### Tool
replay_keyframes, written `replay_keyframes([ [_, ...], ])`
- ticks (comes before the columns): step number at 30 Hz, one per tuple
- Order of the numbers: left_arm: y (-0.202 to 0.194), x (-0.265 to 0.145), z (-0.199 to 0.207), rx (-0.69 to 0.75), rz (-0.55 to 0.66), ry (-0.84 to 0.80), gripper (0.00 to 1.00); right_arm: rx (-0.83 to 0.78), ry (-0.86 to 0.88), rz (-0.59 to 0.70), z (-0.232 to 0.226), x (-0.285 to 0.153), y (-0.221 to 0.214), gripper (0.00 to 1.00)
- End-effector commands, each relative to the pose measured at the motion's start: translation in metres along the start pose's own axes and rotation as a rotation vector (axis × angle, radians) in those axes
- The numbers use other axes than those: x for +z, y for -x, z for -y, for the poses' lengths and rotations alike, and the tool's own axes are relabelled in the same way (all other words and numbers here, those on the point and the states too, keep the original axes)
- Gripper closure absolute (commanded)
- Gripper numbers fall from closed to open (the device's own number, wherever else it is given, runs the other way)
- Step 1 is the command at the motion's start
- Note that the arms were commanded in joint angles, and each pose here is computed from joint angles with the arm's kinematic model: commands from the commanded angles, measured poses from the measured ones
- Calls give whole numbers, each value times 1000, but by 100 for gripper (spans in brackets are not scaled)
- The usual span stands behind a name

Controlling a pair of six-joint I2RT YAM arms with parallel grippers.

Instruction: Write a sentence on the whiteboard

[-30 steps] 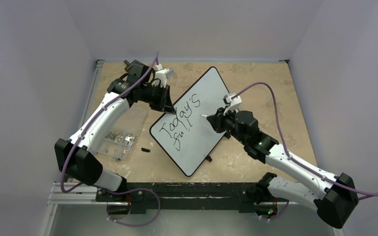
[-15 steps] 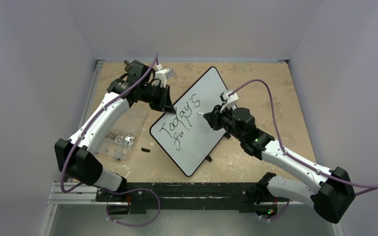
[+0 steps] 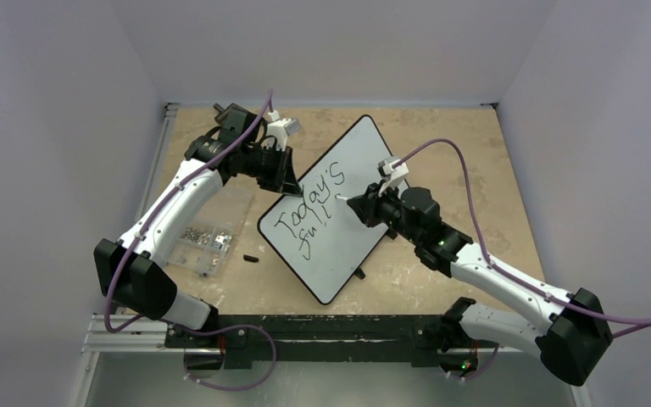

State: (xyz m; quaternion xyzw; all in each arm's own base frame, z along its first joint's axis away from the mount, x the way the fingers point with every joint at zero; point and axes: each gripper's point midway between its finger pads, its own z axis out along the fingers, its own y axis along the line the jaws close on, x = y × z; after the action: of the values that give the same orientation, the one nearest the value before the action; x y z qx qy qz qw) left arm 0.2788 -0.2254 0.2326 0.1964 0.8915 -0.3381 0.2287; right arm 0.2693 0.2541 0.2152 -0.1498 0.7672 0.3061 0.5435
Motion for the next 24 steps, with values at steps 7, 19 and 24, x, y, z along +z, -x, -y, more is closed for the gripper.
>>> replay_keyframes([
  [7,11,-10,-20,47,65,128,100,7,44,-19,-4,-11,-15,100],
  [19,11,-9,-21,45,61,130,100,-2,-76,-1,16,-6,-5,100],
  [24,11,-9,-20,47,62,128,100,-14,-84,36,13,-1,15,100],
])
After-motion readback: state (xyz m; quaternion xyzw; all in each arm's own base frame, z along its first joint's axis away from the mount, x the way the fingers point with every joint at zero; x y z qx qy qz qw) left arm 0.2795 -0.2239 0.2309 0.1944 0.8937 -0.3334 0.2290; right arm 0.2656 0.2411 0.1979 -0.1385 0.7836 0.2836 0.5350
